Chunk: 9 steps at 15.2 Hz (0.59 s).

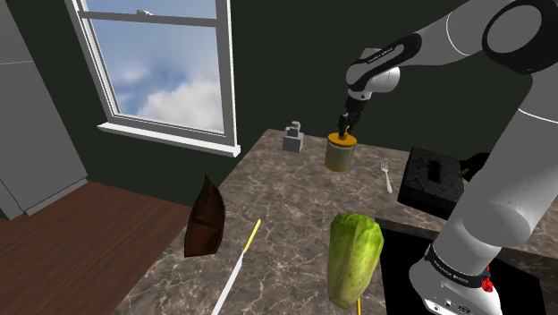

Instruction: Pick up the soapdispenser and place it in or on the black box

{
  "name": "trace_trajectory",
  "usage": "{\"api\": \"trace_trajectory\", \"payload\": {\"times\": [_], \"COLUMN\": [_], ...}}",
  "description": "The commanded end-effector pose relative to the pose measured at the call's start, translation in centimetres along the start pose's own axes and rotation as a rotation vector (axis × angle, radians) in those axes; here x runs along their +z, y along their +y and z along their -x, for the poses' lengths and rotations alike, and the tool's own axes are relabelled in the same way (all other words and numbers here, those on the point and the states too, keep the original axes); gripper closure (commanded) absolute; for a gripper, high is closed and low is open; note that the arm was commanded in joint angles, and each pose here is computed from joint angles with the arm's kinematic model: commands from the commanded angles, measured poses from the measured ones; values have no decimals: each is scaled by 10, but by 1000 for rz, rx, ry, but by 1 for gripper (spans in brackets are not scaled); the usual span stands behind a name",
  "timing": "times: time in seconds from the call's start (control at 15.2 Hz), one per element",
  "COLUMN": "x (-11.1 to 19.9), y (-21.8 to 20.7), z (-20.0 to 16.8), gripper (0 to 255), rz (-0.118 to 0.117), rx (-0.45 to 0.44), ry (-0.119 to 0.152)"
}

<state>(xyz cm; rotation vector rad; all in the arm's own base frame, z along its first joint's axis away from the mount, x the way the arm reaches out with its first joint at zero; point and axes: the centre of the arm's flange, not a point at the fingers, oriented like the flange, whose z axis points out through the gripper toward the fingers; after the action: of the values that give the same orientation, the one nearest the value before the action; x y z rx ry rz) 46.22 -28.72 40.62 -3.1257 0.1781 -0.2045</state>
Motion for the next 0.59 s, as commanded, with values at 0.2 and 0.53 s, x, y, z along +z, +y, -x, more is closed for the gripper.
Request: {"api": "trace_trajectory", "payload": {"times": [0.2, 0.53], "x": [-5, -31], "y": [0, -1], "z": [0, -4], "gripper": [255, 255], "rz": [-1, -1], "rx": [0, 0], "ry": [-2, -2]}}
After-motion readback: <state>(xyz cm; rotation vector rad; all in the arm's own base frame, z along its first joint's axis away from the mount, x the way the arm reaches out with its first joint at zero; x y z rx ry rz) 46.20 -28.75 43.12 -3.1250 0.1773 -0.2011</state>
